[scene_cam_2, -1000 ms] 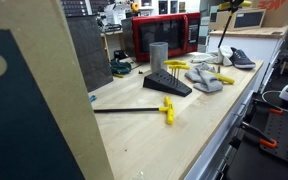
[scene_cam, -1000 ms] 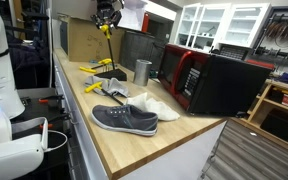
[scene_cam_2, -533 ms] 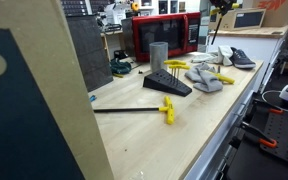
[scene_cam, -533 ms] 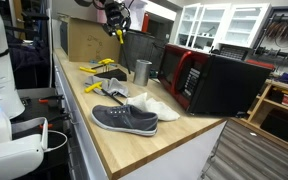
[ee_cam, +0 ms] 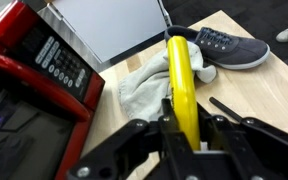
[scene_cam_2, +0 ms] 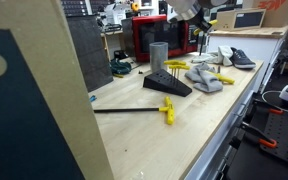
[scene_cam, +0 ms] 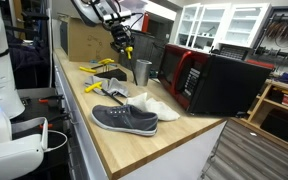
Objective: Move two yellow objects to the counter
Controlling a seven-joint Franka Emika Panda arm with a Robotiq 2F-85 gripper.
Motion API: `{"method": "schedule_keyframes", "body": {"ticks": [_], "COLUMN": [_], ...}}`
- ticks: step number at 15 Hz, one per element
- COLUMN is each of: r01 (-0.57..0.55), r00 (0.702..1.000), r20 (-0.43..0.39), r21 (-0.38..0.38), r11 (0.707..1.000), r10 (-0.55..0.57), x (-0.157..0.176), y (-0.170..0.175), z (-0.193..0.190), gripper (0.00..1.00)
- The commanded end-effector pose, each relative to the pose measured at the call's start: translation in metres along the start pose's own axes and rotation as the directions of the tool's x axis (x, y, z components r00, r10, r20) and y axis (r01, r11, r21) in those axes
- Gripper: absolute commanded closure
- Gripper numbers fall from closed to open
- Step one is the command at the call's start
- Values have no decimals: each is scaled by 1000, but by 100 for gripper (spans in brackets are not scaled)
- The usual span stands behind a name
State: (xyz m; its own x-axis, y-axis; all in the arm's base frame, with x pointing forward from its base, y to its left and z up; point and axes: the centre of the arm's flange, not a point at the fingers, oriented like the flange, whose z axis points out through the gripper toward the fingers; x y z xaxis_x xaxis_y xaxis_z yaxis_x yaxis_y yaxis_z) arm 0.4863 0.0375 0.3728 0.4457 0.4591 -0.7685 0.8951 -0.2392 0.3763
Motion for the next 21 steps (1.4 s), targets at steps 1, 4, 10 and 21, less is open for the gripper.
{"method": "schedule_keyframes", "body": {"ticks": [1,4,10,21], "r01": [72,162,239,149], "r00": [997,983,960,981], "r20": [-19,-79,-157,-142], "r21": [-37,-38,26,100], "r11": [997,986,971,984], "r10": [-73,-165,-233,-134], "x": [49,83,75,16], "y": [-8,-42,-107,-158], "z": [-19,-37,-51,-28], "gripper": [94,94,94,44]}}
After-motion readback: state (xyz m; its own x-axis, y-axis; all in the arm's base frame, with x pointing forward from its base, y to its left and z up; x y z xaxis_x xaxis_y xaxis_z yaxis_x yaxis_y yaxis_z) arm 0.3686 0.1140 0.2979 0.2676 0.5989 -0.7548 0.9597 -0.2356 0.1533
